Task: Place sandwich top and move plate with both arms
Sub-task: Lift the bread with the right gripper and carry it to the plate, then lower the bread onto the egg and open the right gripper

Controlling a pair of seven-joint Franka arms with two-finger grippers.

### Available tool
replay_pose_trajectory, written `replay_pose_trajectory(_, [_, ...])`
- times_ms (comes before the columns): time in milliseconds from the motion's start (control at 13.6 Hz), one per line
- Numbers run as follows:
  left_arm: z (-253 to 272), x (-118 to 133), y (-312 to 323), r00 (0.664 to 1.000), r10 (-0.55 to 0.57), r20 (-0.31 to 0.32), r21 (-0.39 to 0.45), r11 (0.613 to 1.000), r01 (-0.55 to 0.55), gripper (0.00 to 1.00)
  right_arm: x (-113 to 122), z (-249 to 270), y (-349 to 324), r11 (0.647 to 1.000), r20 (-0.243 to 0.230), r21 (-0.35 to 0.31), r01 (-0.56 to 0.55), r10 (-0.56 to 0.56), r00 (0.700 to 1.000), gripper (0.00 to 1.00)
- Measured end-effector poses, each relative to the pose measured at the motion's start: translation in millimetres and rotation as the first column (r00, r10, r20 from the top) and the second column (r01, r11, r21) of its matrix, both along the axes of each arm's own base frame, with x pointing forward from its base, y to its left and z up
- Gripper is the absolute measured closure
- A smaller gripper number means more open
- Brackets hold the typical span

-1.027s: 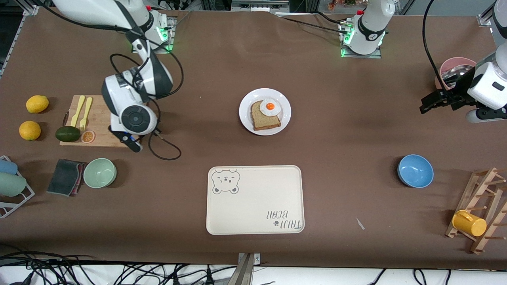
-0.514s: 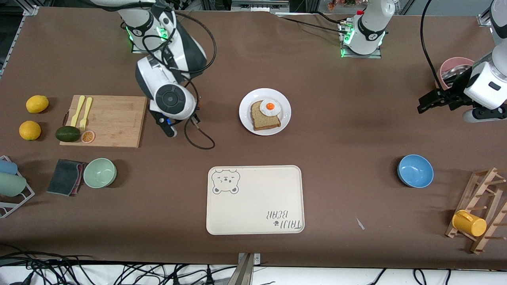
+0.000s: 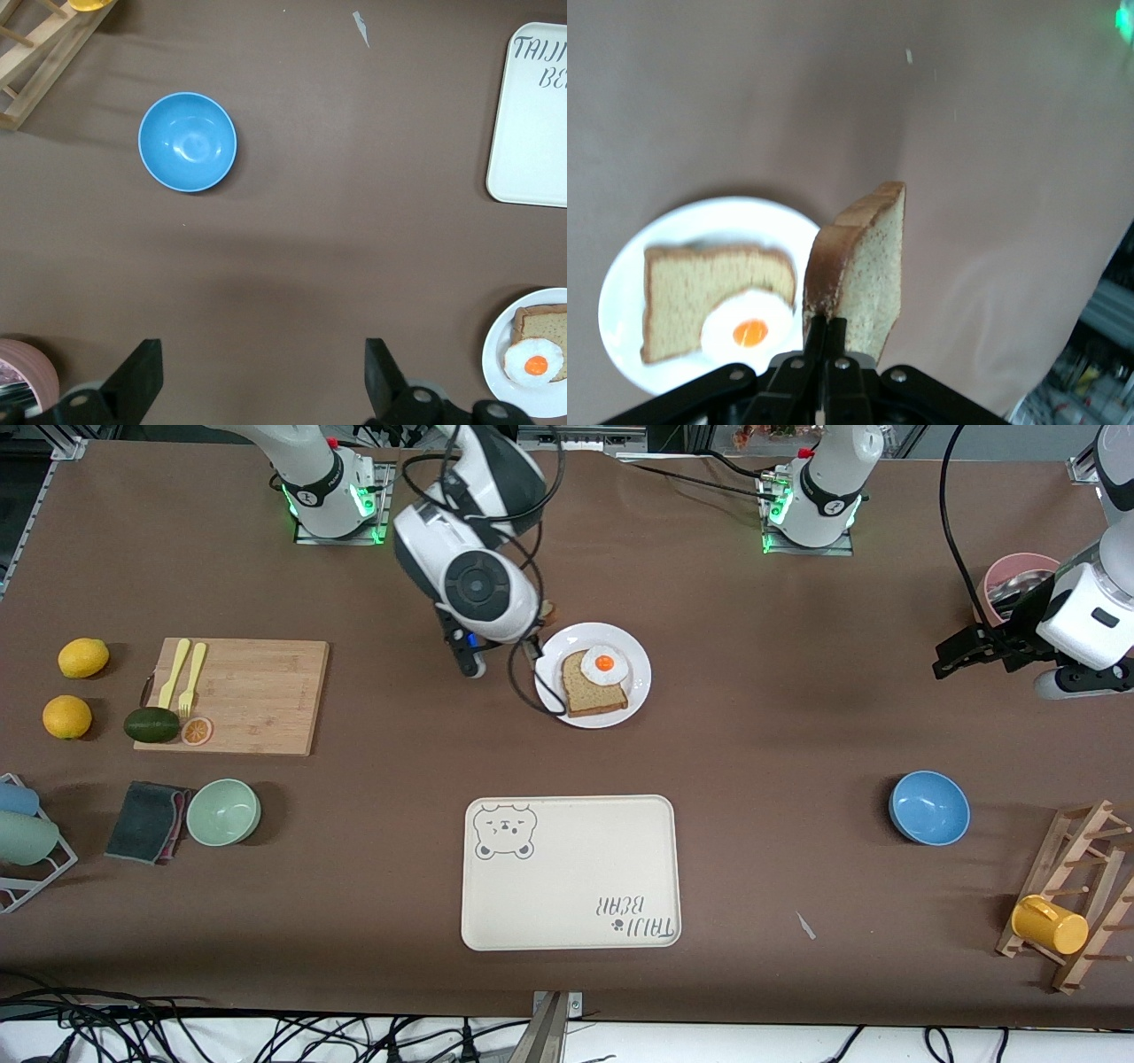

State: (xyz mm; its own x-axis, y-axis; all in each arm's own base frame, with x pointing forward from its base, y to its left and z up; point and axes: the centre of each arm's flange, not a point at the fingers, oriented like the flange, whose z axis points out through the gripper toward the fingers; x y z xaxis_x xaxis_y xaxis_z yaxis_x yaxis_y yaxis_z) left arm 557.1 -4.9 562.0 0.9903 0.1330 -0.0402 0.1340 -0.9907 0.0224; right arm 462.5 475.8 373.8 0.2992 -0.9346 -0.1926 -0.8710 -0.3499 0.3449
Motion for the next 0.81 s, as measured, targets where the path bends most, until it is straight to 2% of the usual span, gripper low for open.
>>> replay_pose_trajectory(220, [-0.1,0.0,0.0,1.000,0.001,0.000,0.000,1.000,-0.001,0.00,-7.0,-23.2,36.7,0.999,0.004,-0.003,0.044,-0.044,0.999,0.98])
replay_pose_trajectory(514, [-0.3,0.1,0.0,1.000,0.003,-0.001,0.000,1.000,-0.003,0.00,13.9,-65.5,60.3,0.993,0.044,0.039,0.115,-0.117,0.992,0.98])
replay_pose_trajectory(660, [-0.3,0.1,0.0,1.000,0.003,-0.001,0.000,1.000,-0.003,0.00,19.6,-78.8,61.0,0.992,0.045,0.035,0.123,-0.124,0.991,0.98])
replay_pose_trajectory(807, [-0.3,0.1,-0.1,1.000,0.003,-0.001,0.000,1.000,-0.003,0.00,24.0,-84.2,60.1,0.993,0.067,0.028,0.119,-0.120,0.990,0.98])
